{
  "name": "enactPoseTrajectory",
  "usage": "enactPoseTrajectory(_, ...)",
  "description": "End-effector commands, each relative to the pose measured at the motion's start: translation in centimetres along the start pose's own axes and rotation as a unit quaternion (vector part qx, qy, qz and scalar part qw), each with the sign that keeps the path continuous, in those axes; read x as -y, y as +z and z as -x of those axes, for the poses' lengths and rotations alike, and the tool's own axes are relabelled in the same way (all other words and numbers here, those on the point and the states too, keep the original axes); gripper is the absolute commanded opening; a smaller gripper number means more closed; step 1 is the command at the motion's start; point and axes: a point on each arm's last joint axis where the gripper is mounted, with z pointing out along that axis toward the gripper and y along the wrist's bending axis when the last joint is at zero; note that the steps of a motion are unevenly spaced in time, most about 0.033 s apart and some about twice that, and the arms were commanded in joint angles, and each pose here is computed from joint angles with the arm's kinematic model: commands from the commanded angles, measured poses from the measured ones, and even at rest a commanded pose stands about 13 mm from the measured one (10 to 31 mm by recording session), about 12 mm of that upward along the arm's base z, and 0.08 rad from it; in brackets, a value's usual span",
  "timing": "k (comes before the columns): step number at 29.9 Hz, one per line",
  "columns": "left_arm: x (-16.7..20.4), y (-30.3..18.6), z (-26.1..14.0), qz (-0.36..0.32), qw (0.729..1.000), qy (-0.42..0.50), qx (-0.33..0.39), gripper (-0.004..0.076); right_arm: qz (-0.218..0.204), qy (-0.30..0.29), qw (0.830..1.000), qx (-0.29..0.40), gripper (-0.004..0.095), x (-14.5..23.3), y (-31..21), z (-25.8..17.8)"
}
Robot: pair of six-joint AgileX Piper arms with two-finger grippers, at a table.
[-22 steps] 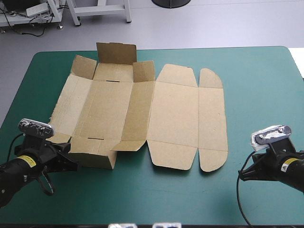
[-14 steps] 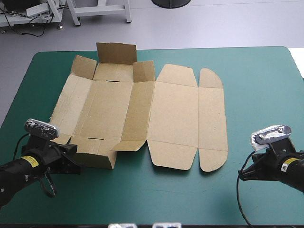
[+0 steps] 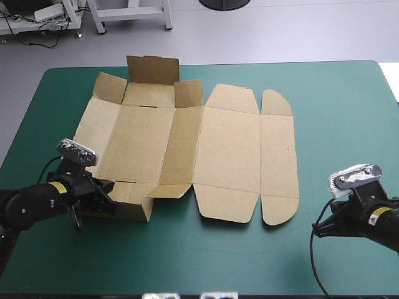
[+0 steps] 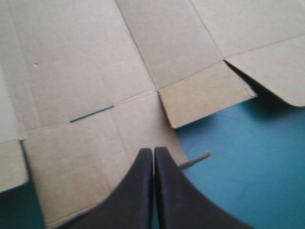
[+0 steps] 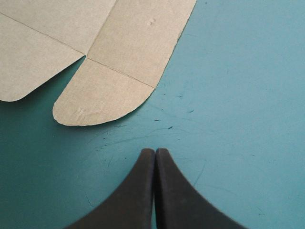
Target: Fold the box
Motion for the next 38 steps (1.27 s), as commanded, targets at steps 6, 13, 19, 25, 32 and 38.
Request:
enactPoseTrajectory(6,-4.0,0.3,5.1,0.097,0.995,-0.005,0.013,0.0018,-0.006,-0.012,0.999,0.037,-0.0025,0.1,-0.6,0.9)
enactPoseTrajectory(13,-8.9,1.3,7.3,0.059,0.997,-0.043,0.012,0.0018,-0.003,-0.011,0.999,0.037,-0.0024,0.0,-0.6,0.9)
enactPoseTrajectory(19,-14.6,1.6,7.0,0.000,0.993,-0.118,0.012,0.0018,0.015,-0.019,0.999,0.042,-0.0024,-0.3,-0.6,1.0)
enactPoseTrajectory(25,-19.3,2.9,6.8,-0.054,0.986,-0.158,0.002,0.0018,0.014,-0.020,0.999,0.042,-0.0025,-0.3,-0.6,1.0)
enactPoseTrajectory(32,-23.9,5.2,8.5,-0.032,0.967,-0.251,-0.016,0.0020,0.015,-0.021,0.999,0.040,-0.0025,-0.3,-0.6,0.9)
enactPoseTrajectory(38,-25.4,6.4,8.5,-0.025,0.961,-0.275,-0.027,0.0178,0.015,-0.022,0.999,0.039,-0.0025,-0.3,-0.6,0.9)
